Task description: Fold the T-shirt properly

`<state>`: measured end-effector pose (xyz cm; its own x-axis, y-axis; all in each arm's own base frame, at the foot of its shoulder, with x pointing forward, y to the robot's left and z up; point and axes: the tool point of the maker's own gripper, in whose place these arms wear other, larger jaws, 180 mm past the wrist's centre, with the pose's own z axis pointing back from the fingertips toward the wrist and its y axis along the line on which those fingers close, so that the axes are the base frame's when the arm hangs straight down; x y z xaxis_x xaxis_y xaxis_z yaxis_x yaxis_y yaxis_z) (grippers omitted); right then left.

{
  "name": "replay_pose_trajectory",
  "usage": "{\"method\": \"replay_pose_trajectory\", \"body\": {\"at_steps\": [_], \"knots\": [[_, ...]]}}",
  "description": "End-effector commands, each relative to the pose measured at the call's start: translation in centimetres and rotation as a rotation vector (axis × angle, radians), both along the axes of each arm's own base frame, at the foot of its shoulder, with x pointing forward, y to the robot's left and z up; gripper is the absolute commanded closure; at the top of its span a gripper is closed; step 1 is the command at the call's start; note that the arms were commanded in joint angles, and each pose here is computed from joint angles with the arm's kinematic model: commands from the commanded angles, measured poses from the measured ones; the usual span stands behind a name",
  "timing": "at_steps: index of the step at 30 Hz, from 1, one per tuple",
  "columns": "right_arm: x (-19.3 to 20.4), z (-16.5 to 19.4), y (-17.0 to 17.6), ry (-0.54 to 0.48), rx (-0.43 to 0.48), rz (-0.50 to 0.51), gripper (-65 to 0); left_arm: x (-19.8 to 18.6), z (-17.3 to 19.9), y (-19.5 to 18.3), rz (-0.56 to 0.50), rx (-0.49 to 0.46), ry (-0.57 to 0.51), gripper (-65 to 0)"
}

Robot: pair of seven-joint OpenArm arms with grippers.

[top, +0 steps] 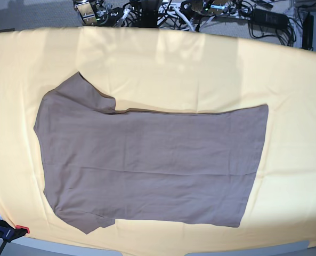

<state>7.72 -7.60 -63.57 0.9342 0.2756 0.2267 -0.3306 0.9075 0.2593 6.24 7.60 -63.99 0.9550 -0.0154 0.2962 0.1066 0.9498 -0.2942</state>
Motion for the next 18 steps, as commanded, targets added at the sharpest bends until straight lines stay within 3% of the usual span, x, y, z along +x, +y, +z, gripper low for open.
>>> {"method": "replay_pose_trajectory", "body": {"at_steps": [1, 9, 18], "knots": [[0.7, 0.2, 0.1, -0.020, 0.010, -0.004, 0.0, 0.4, 0.2, -0.4, -0.002, -0.015, -0.016, 0.0], [1.1, 0.4, 0.1, -0.030, 0.011, -0.001, 0.0, 0.2, 0.2, -0.5, -0.005, -0.014, -0.008, 0.0], [-6.9, 0.1, -2.4, 0.212, -0.026, 0.094, 0.0, -6.9, 0.3, 0.3, -0.084, 0.003, 0.196, 0.0]]}}
